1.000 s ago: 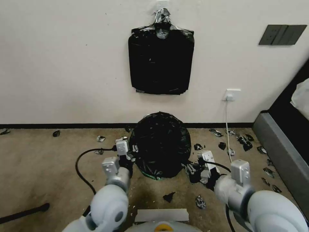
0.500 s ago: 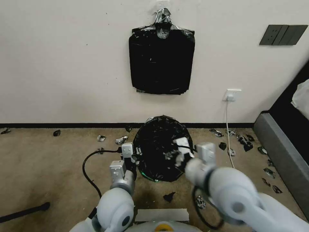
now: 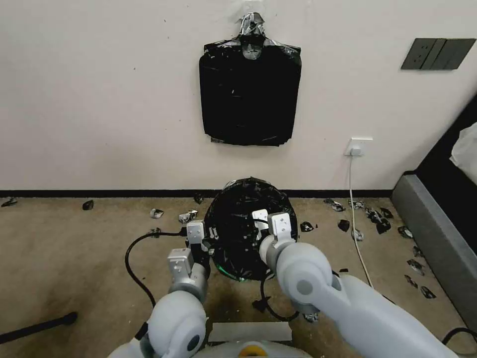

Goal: Place a trash bag onto the trash bin.

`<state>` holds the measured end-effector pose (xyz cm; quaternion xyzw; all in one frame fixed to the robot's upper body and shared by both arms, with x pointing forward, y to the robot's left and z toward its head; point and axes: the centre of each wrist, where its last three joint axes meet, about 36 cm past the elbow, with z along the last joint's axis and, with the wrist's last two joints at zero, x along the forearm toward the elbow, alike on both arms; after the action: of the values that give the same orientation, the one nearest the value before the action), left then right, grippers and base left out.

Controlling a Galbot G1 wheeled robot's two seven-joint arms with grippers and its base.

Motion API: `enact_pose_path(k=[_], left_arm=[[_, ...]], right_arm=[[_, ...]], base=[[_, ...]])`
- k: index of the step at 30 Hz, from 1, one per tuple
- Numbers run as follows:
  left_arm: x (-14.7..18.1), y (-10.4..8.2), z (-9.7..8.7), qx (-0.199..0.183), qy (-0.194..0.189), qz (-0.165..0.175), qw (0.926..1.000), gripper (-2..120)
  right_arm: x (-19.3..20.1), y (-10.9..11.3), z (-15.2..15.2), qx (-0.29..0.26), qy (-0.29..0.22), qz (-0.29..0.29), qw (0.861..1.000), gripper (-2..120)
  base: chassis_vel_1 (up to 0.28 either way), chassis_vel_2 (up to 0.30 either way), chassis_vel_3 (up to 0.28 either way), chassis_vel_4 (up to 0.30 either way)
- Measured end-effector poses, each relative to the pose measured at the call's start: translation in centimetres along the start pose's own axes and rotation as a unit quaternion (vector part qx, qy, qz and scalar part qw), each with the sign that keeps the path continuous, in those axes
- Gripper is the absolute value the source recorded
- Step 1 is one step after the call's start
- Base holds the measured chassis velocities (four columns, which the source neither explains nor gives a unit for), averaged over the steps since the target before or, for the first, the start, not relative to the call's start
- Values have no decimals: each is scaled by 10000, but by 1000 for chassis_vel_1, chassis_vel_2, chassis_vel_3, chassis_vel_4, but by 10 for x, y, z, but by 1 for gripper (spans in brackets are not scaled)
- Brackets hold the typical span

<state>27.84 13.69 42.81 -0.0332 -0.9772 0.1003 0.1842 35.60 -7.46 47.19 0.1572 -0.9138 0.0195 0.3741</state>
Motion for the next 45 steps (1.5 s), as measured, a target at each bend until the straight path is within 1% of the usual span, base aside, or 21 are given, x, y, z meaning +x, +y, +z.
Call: enact_pose_path(k=[8,17,23,33,45], left_arm=[[3,-1,-2,39,-2,21,10000,3],[7,-3,0,119,66,27,9999,3],[9,-4,1,154,99,30,9998,3],[17,-9,0,304,144,71,9994,3],[21,-9,-5,370,136,107,9992,3]], right_arm=[[-24,4,4,113,72,290,9995,0],[-42,11,6,219,172,401,9988,0],[-46,14,7,242,220,418,9986,0],[-60,10,12,234,354,568,9975,0],[-72,2,13,90,445,698,9965,0]], base=[[0,0,0,0],[0,0,0,0],[0,0,0,0],[0,0,0,0],[0,0,0,0]])
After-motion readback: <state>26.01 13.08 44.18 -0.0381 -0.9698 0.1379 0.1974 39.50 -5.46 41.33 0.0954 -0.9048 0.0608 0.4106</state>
